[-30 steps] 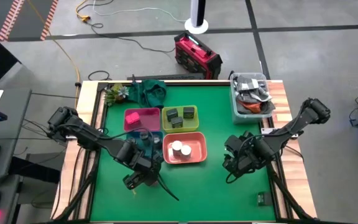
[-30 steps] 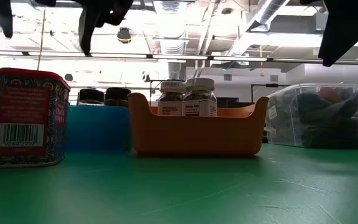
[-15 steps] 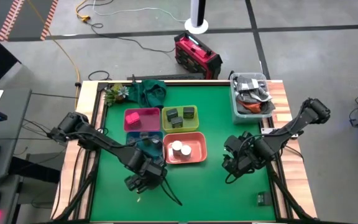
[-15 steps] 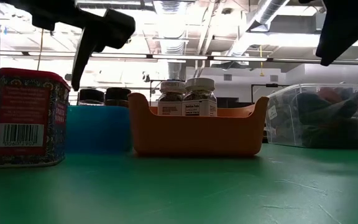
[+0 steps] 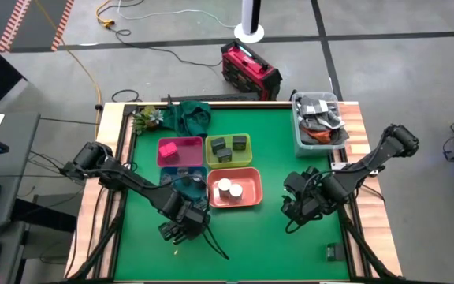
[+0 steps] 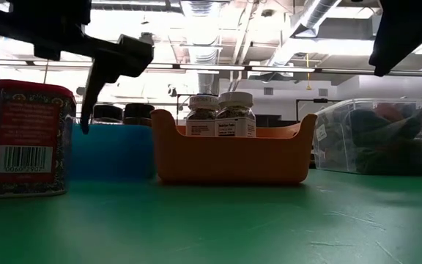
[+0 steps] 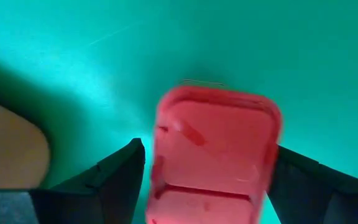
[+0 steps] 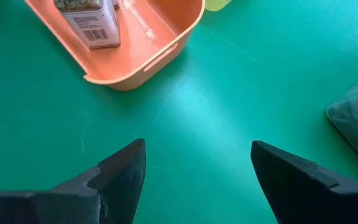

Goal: Sort spices by type
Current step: Put the red seasoning can into the pink bin

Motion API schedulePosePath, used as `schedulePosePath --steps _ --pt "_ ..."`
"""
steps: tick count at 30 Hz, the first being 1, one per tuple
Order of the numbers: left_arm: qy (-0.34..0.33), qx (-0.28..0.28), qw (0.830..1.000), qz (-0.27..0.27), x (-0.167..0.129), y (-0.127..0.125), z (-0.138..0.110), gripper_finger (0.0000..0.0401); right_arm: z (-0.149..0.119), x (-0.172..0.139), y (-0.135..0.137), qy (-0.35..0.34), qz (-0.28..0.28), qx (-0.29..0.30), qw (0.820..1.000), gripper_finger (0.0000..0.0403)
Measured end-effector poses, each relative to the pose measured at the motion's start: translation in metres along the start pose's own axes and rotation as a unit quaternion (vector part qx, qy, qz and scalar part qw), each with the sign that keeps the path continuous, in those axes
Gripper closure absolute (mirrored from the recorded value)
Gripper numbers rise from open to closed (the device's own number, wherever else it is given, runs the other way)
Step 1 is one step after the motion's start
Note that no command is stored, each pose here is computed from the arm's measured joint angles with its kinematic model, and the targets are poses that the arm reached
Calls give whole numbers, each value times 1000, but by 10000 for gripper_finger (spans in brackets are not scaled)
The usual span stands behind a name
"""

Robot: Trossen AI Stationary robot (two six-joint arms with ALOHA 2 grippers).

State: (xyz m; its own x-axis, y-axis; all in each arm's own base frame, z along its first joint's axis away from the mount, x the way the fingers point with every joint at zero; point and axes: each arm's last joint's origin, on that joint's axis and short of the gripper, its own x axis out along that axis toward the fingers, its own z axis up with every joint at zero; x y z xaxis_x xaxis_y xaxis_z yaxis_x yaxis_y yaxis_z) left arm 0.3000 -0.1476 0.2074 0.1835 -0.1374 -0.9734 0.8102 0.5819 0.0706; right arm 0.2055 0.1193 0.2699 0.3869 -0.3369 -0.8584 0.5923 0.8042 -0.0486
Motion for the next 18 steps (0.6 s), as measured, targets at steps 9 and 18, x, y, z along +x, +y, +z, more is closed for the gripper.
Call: schedulePosePath --steps 9,18 --pt "-2 -6 1000 8 1 0 0 134 0 0 0 -4 0 -5 1000 86" --pt "-1 -23 1000 -1 1 0 0 194 0 0 0 -4 0 -7 1000 86"
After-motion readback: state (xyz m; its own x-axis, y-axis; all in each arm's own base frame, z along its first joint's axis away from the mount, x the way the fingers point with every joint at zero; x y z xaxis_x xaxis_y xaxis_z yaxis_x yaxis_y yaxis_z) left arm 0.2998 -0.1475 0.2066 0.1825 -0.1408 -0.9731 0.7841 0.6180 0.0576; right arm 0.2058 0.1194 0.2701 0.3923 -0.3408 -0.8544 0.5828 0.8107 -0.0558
